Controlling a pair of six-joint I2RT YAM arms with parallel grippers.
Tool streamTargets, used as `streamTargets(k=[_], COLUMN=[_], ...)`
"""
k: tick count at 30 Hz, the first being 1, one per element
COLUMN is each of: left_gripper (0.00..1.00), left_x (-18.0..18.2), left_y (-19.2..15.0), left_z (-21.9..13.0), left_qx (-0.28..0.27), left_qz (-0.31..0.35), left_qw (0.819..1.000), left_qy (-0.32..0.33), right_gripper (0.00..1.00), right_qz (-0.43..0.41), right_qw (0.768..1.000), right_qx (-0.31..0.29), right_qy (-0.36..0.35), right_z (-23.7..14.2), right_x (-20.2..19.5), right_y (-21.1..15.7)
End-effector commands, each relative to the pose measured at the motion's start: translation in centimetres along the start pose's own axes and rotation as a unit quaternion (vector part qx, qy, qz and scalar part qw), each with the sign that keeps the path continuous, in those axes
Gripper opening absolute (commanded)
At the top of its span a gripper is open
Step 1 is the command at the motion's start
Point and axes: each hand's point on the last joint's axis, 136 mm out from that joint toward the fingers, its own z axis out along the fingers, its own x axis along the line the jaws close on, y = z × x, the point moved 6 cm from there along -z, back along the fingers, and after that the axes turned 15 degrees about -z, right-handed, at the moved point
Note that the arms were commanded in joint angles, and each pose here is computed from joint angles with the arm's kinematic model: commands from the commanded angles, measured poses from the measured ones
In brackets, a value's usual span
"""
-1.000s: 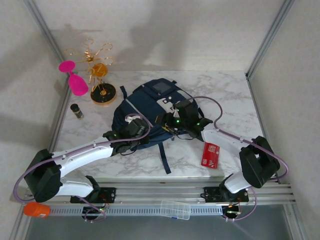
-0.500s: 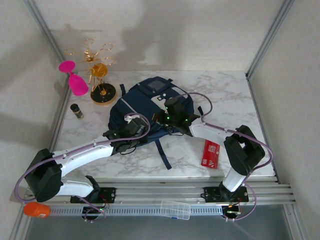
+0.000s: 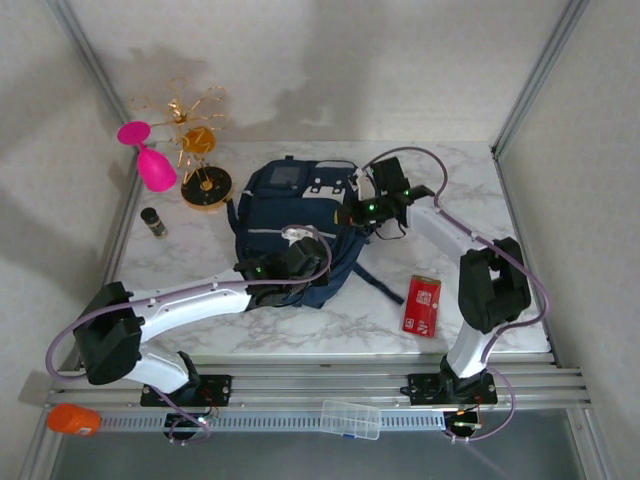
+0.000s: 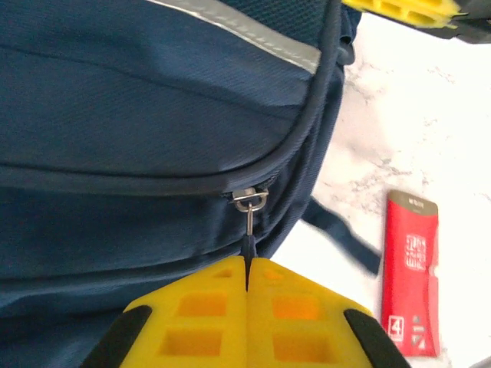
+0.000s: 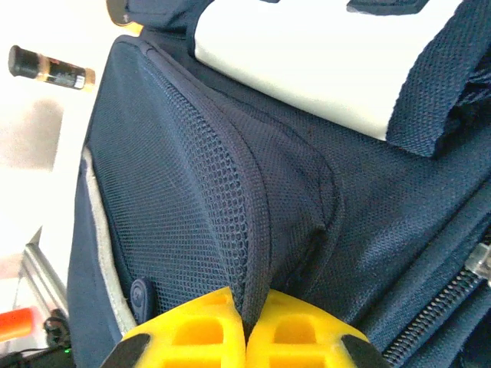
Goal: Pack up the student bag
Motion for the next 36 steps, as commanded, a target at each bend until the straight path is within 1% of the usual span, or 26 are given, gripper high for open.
streamTargets(k=[1, 3, 4, 6, 7, 8, 9, 10, 11, 13, 15, 18, 21, 24, 26, 29, 33, 35, 36], left_gripper=[0.0, 0.0, 0.0, 0.0, 0.0, 0.0, 0.0, 0.0, 0.0, 0.0, 0.01, 0.11, 0.22, 0.27, 0.28, 0.24, 0.1, 0.01, 0.0], left_x=[4.3, 6.0, 6.7, 7.0, 6.8, 6.5, 6.2, 6.1, 5.9, 5.8, 5.9, 6.2, 6.3, 6.7, 6.9, 6.9, 6.5, 6.1, 5.7], left_y=[0.0, 0.3, 0.3, 0.4, 0.4, 0.4, 0.4, 0.3, 0.3, 0.2, 0.1, 0.4, 0.5, 0.5, 0.5, 0.4, 1.0, 1.5, 1.8], left_z=[-0.4, -0.2, -0.1, 0.1, 0.2, 0.3, 0.5, 0.8, 1.1, 1.9, 2.5, 3.0, 3.4, 3.8, 4.1, 4.4, 4.3, 3.9, 3.6], left_qx=[0.033, 0.044, 0.051, 0.058, 0.06, 0.062, 0.063, 0.064, 0.065, 0.065, 0.065, 0.052, 0.043, 0.038, 0.034, 0.034, 0.025, 0.015, 0.01], left_qz=[0.039, 0.035, 0.033, 0.039, 0.047, 0.051, 0.053, 0.054, 0.056, 0.06, 0.064, 0.068, 0.07, 0.07, 0.072, 0.075, 0.079, 0.081, 0.08], left_qw=[0.995, 0.995, 0.994, 0.994, 0.994, 0.994, 0.995, 0.995, 0.995, 0.995, 0.994, 0.993, 0.993, 0.993, 0.992, 0.991, 0.991, 0.991, 0.991], left_qy=[0.087, 0.088, 0.086, 0.081, 0.077, 0.07, 0.062, 0.058, 0.053, 0.052, 0.062, 0.079, 0.084, 0.091, 0.099, 0.103, 0.106, 0.108, 0.107], right_gripper=[0.0, 0.0, 0.0, 0.0, 0.01, 0.06, 0.16, 0.21, 0.24, 0.36, 0.43, 0.5, 0.51, 0.53, 0.54, 0.54, 0.53, 0.54, 0.55], right_qz=[-0.065, -0.042, -0.034, -0.03, -0.027, -0.02, -0.012, -0.009, -0.003, 0.025, 0.052, 0.082, 0.095, 0.093, 0.094, 0.111, 0.173, 0.195, 0.203], right_qw=[0.993, 0.993, 0.994, 0.996, 0.996, 0.996, 0.996, 0.997, 0.997, 0.996, 0.994, 0.992, 0.992, 0.992, 0.992, 0.992, 0.982, 0.978, 0.976], right_qx=[-0.063, -0.073, -0.076, -0.083, -0.08, -0.078, -0.077, -0.077, -0.077, -0.079, -0.089, -0.091, -0.078, -0.081, -0.078, -0.066, -0.07, -0.076, -0.079], right_qy=[-0.079, -0.08, -0.065, -0.033, -0.032, -0.038, -0.037, -0.027, -0.023, -0.03, -0.031, -0.004, 0.013, 0.017, 0.015, 0.015, -0.003, -0.011, -0.004], right_z=[-2.0, -2.0, -1.8, -1.5, -1.3, -1.2, -1.2, -1.1, -1.2, -1.5, -2.0, -2.0, -1.4, -1.1, -0.8, -0.2, -0.2, -0.3, -0.1], right_x=[-1.8, -1.8, -1.5, -0.6, -0.4, -0.3, 0.0, 0.6, 1.0, 1.1, 1.2, 1.8, 2.6, 3.7, 4.1, 4.2, 3.6, 3.5, 3.6], right_y=[3.8, 3.7, 3.5, 3.2, 2.9, 2.8, 2.6, 2.4, 2.2, 1.3, 0.3, -1.2, -2.5, -3.4, -3.9, -5.0, -6.5, -7.1, -7.3])
